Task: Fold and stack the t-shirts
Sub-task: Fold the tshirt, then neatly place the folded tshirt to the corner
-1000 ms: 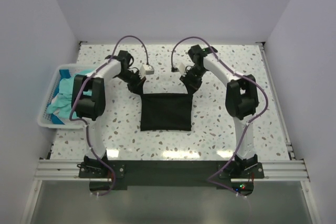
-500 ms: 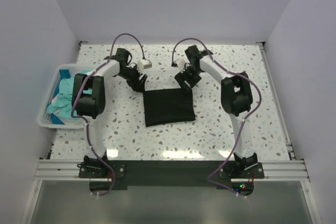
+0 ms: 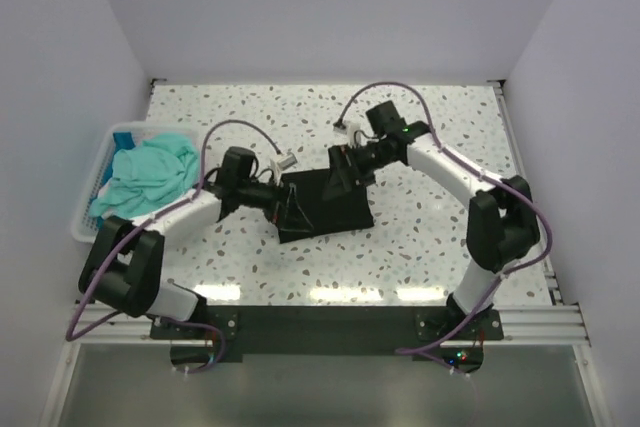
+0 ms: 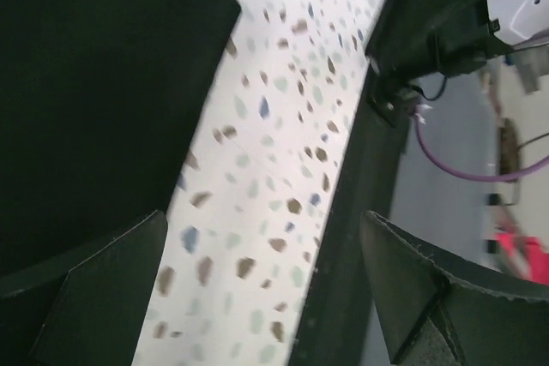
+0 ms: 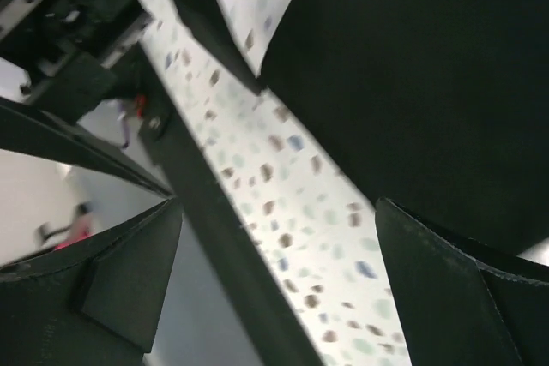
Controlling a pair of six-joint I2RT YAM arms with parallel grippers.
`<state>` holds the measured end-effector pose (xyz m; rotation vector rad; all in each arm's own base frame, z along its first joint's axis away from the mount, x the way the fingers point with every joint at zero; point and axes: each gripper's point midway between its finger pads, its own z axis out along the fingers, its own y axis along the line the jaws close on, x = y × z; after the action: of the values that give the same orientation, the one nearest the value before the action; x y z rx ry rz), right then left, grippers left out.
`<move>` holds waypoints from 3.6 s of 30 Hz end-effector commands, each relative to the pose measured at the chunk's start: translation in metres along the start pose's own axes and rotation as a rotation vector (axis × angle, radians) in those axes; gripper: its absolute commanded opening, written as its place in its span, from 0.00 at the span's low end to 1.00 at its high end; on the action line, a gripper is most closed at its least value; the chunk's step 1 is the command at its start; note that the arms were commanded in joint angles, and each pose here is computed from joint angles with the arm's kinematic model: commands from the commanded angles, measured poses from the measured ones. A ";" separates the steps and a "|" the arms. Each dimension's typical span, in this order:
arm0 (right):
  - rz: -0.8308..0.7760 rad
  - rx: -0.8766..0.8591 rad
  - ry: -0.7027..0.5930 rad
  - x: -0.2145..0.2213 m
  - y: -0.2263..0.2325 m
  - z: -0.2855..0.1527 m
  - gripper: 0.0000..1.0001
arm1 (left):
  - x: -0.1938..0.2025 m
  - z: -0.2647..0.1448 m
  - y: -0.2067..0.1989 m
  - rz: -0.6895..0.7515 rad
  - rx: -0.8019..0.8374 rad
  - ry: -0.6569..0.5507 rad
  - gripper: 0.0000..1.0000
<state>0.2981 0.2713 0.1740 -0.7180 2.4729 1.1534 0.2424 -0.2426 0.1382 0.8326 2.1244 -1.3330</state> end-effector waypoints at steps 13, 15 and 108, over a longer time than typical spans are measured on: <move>0.306 -0.122 0.350 0.121 -0.036 0.100 0.99 | 0.080 0.066 0.045 -0.455 -0.012 0.012 0.99; 0.372 -0.134 0.362 0.127 -0.051 0.102 0.99 | 0.092 0.064 0.063 -0.532 -0.003 0.026 0.96; -0.169 0.625 0.651 0.128 -0.314 -0.111 0.98 | -0.159 -0.123 0.140 0.017 -0.467 -0.096 1.00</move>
<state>0.3799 0.0152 0.0172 -0.9032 2.8924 0.0410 0.4449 -0.1144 0.1941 0.5076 2.2600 -0.7323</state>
